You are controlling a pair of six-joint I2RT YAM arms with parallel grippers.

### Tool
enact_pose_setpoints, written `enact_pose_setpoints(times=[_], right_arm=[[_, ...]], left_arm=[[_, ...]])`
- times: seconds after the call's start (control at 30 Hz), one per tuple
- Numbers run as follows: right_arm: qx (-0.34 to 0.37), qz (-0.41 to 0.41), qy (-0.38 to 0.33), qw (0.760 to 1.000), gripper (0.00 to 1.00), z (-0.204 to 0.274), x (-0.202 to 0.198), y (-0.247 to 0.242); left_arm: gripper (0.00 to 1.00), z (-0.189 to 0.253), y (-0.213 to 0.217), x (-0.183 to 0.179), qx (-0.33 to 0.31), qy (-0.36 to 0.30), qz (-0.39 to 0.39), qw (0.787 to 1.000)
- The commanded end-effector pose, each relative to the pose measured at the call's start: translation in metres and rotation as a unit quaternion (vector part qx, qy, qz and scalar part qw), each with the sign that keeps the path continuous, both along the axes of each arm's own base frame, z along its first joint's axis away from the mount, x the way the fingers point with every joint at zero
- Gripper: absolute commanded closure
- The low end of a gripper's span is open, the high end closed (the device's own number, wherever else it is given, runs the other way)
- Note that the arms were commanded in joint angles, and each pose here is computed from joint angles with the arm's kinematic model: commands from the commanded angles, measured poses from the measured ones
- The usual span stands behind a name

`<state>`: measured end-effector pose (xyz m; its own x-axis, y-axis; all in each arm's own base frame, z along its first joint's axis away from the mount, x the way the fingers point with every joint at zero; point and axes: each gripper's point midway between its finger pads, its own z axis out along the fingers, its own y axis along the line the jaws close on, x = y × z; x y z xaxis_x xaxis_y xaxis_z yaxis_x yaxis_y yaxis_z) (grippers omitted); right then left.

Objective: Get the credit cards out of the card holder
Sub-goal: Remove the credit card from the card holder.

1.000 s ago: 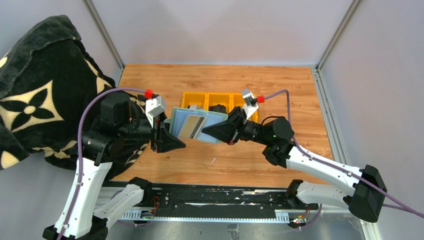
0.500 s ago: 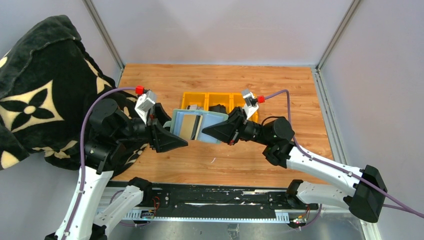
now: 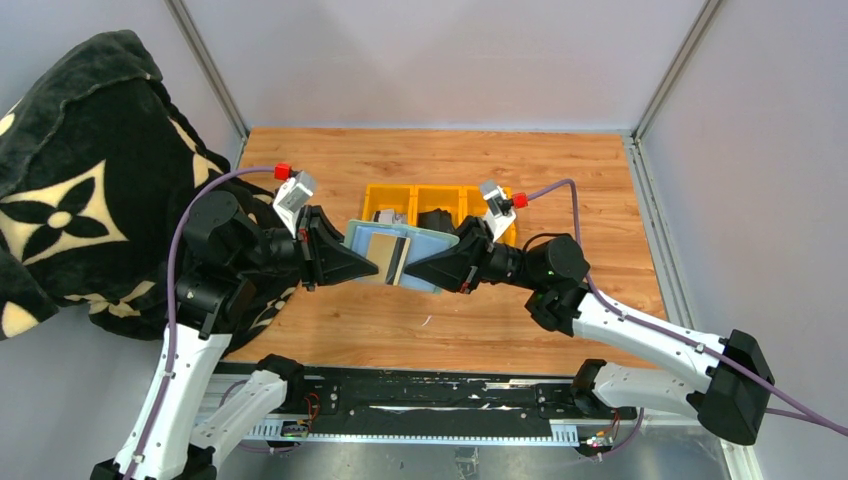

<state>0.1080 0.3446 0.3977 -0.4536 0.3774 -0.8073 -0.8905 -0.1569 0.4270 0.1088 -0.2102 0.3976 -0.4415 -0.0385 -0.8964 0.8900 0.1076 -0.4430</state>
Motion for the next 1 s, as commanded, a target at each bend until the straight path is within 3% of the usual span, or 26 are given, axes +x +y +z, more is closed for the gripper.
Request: enact_pose_setpoints(times=[0.0, 0.03, 0.13, 0.37, 0.53, 0.7, 0.97], right_arm=[[0.002, 0.018, -0.010, 1.000, 0.74, 0.007, -0.010, -0.003], [-0.003, 0.001, -0.002, 1.000, 0.66, 0.006, -0.004, -0.005], [-0.001, -0.054, 0.010, 0.998, 0.53, 0.012, 0.011, -0.019], [0.009, -0.190, 0.034, 0.981, 0.48, 0.028, 0.033, -0.066], [0.013, -0.113, 0.019, 0.993, 0.49, 0.037, 0.010, -0.052], [-0.027, -0.016, 0.018, 0.999, 0.50, 0.024, -0.005, -0.017], [-0.062, -0.006, 0.051, 0.997, 0.50, -0.007, 0.008, 0.007]], left_arm=[[0.99, -0.004, 0.001, 0.002, 0.003, -0.002, -0.005, 1.000], [1.00, -0.006, 0.002, 0.003, 0.005, -0.005, -0.002, 1.000], [1.00, -0.009, 0.004, 0.007, 0.011, -0.002, 0.006, 1.000], [1.00, -0.021, 0.010, 0.026, 0.042, -0.008, 0.065, 0.997], [1.00, -0.030, 0.013, 0.039, 0.058, 0.003, 0.097, 0.994], [1.00, -0.026, 0.013, 0.039, 0.053, 0.005, 0.096, 0.994], [1.00, -0.020, 0.010, 0.028, 0.041, 0.007, 0.072, 0.997]])
